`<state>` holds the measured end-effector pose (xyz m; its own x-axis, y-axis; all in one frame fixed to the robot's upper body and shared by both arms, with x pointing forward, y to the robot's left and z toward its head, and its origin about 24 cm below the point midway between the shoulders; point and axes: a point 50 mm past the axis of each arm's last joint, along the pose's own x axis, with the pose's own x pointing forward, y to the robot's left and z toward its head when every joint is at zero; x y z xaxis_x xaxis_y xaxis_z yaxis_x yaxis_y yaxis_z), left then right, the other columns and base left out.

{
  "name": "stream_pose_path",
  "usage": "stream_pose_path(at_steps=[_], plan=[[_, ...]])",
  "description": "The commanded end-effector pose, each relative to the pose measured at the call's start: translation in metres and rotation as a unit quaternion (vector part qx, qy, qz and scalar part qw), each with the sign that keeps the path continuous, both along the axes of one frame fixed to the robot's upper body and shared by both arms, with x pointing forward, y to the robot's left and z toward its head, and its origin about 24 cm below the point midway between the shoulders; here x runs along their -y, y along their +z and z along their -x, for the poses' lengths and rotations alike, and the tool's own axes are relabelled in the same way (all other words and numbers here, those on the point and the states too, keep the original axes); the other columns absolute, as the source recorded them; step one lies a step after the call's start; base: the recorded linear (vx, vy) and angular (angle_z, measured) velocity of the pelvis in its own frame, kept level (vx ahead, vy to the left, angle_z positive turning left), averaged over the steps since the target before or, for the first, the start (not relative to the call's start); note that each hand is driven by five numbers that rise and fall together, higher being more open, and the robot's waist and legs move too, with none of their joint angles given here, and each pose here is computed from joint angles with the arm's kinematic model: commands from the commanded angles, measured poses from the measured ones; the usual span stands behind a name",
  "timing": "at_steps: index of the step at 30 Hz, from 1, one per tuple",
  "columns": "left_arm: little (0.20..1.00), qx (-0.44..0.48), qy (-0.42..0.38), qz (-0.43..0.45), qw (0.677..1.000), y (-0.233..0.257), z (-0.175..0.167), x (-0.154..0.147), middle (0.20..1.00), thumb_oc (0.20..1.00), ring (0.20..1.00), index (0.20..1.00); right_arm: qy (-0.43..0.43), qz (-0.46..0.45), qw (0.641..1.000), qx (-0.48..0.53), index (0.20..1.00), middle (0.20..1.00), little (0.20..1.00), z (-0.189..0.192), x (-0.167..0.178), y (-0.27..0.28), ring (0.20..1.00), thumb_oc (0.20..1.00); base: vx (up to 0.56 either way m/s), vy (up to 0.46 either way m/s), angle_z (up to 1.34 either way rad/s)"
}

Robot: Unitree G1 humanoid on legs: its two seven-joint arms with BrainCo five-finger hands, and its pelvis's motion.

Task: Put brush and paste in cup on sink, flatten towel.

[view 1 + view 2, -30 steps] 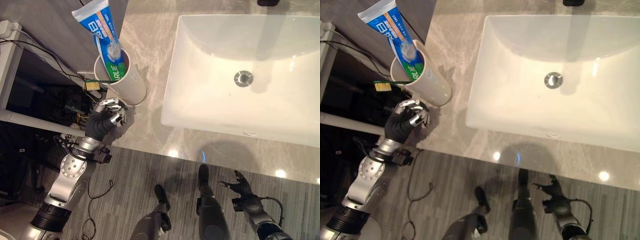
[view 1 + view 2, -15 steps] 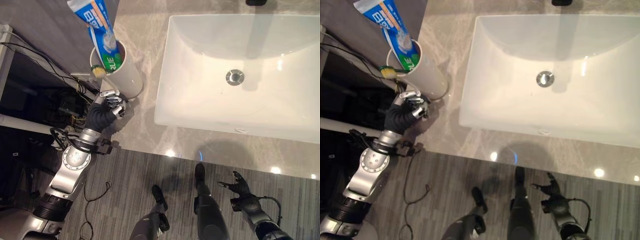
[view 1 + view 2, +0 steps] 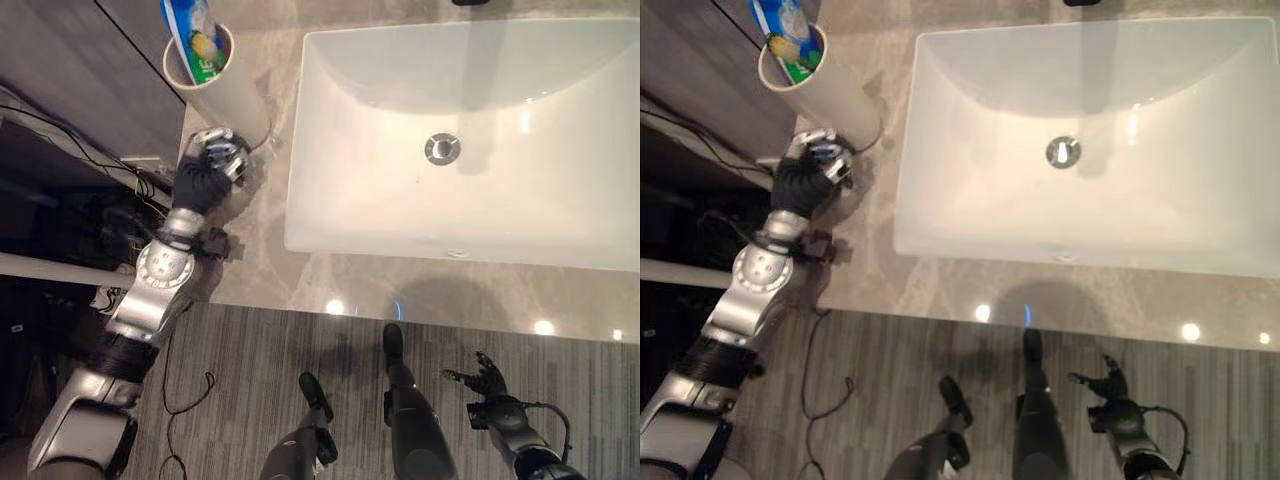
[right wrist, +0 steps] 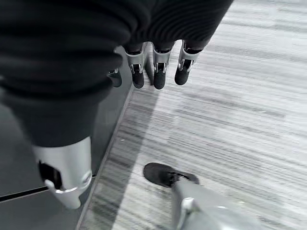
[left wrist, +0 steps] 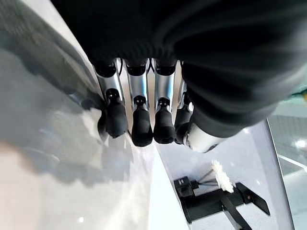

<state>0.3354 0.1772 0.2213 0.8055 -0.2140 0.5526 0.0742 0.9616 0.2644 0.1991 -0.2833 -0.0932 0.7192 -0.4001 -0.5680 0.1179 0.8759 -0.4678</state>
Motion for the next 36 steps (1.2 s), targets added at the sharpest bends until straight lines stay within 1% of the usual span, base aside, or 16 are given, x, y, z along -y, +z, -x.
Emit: stream_pose_path(at_steps=[1,4,8,11,13,16,20,25,26,31,34,36], plan=[[0.2,0.036,0.029,0.03,0.998,0.02,-0.005,-0.008,0.2,0.2,0.2,0.2,-0.002,-0.008,1.0,0.015,1.0,1.0,1.0,-0.003,-0.007,0.001,1.0,1.0,0.0,0.0,0.0],[0.2,0.042,0.043,0.033,0.998,0.029,-0.012,-0.008,0.2,0.2,0.2,0.2,0.006,-0.008,1.0,0.013,1.0,1.0,1.0,-0.004,-0.011,0.0,1.0,1.0,0.0,-0.006,-0.01],[0.2,0.048,0.043,0.03,0.997,0.03,-0.01,-0.008,0.2,0.2,0.2,0.2,0.011,-0.008,1.0,0.012,1.0,1.0,1.0,-0.005,-0.014,-0.001,1.0,1.0,0.0,-0.005,-0.01],[0.2,0.044,0.036,0.027,0.998,0.026,-0.006,-0.01,0.2,0.2,0.2,0.2,0.011,-0.008,1.0,0.007,1.0,1.0,1.0,-0.003,-0.013,-0.002,1.0,1.0,0.0,0.0,0.0],[0.2,0.043,0.019,0.013,0.999,0.02,0.006,-0.014,0.2,0.2,0.2,0.2,-0.002,-0.008,1.0,0.001,1.0,1.0,1.0,0.001,-0.009,-0.004,1.0,1.0,0.0,0.0,0.0],[0.2,0.035,0.022,-0.009,0.999,0.01,0.022,-0.03,0.2,0.2,0.2,0.2,-0.006,-0.009,1.0,-0.008,1.0,1.0,1.0,0.007,-0.006,-0.006,1.0,1.0,0.0,0.0,0.0],[0.2,0.035,0.037,-0.003,0.999,0.01,0.021,-0.036,0.2,0.2,0.2,0.2,-0.001,-0.007,1.0,-0.016,1.0,1.0,1.0,0.01,-0.005,-0.008,1.0,1.0,0.0,0.002,0.03],[0.2,0.039,0.042,0.008,0.998,0.015,0.012,-0.031,0.2,0.2,0.2,0.2,0.013,-0.003,1.0,-0.023,1.0,1.0,1.0,0.009,-0.007,-0.009,1.0,1.0,0.0,0.0,0.01],[0.2,0.034,0.039,0.014,0.999,0.018,0.002,-0.025,0.2,0.2,0.2,0.2,0.025,-0.002,0.999,-0.02,1.0,1.0,1.0,0.005,-0.011,-0.008,1.0,1.0,0.0,0.0,0.0],[0.2,0.022,0.019,0.041,0.999,0.023,-0.015,-0.001,0.2,0.2,0.2,0.2,0.044,-0.002,0.999,-0.01,1.0,1.0,1.0,-0.005,-0.019,-0.005,1.0,1.0,0.0,0.0,0.0],[0.2,0.032,0.024,0.038,0.998,0.027,-0.017,0.006,0.2,0.2,0.2,0.2,0.046,-0.006,0.999,-0.004,1.0,1.0,1.0,-0.008,-0.024,-0.004,1.0,1.0,0.0,-0.005,-0.01],[0.2,0.034,0.042,0.042,0.998,0.03,-0.024,0.011,0.2,0.2,0.2,0.2,0.048,-0.009,0.999,-0.002,1.0,1.0,1.0,-0.008,-0.026,-0.004,1.0,1.0,0.01,-0.015,0.0]])
